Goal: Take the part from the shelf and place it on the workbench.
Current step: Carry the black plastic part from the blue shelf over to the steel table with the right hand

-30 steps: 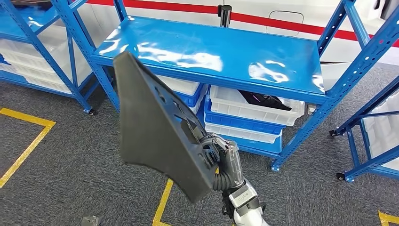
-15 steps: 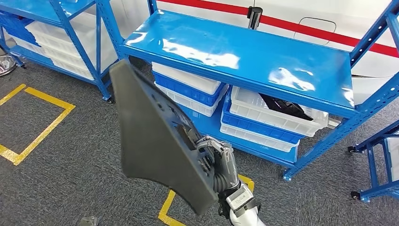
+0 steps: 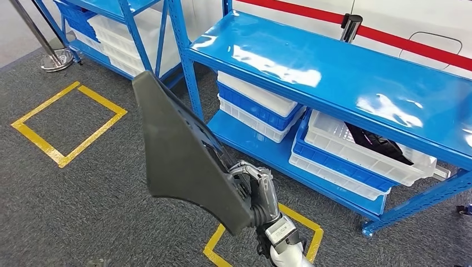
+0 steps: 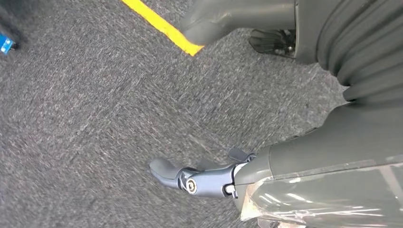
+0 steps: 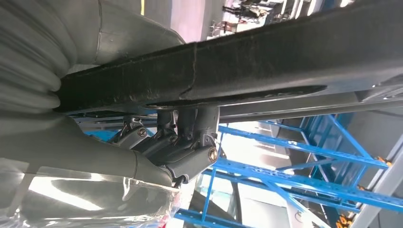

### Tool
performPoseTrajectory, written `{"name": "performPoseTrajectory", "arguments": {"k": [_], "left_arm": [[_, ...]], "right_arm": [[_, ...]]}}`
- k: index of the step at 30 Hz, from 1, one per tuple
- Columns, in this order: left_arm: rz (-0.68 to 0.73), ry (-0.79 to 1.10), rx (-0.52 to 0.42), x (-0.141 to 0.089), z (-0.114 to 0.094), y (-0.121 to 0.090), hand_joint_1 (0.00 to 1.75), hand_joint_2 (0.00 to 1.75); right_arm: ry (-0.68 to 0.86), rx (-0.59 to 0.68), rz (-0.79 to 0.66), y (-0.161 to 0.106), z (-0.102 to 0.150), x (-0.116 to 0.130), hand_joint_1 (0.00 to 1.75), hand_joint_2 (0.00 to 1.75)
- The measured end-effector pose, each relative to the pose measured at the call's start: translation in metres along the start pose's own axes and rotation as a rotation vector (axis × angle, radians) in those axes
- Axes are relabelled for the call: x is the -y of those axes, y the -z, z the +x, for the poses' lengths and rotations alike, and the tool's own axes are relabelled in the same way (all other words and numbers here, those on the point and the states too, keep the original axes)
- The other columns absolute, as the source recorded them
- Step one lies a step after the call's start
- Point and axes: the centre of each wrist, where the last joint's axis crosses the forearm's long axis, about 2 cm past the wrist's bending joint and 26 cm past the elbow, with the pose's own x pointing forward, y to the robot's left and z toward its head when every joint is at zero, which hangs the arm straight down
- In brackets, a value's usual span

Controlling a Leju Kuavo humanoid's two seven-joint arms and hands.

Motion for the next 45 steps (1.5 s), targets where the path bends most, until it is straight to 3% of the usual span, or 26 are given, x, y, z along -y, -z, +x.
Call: {"name": "performPoseTrajectory", "arguments": {"k": [18, 26, 45], "left_arm": [[0.074, 0.001, 0.010, -0.014, -0.011, -0.012, 0.00, 1.75], [0.088, 0.014, 0.005, -0.014, -0.013, -0.015, 0.00, 1.75], [0.129, -0.034, -0.008, -0.018, -0.016, -0.019, 0.00, 1.75]], "right_arm": [[0.047, -0.024, 0.004, -0.007, 0.000, -0.006, 1.75, 1.75], [0.045, -0.095, -0.028, -0.037, 0.001, -0.004, 1.75, 1.75], [0.061, -0.064, 0.033, -0.038, 0.010, -0.012, 1.75, 1.75]]}}
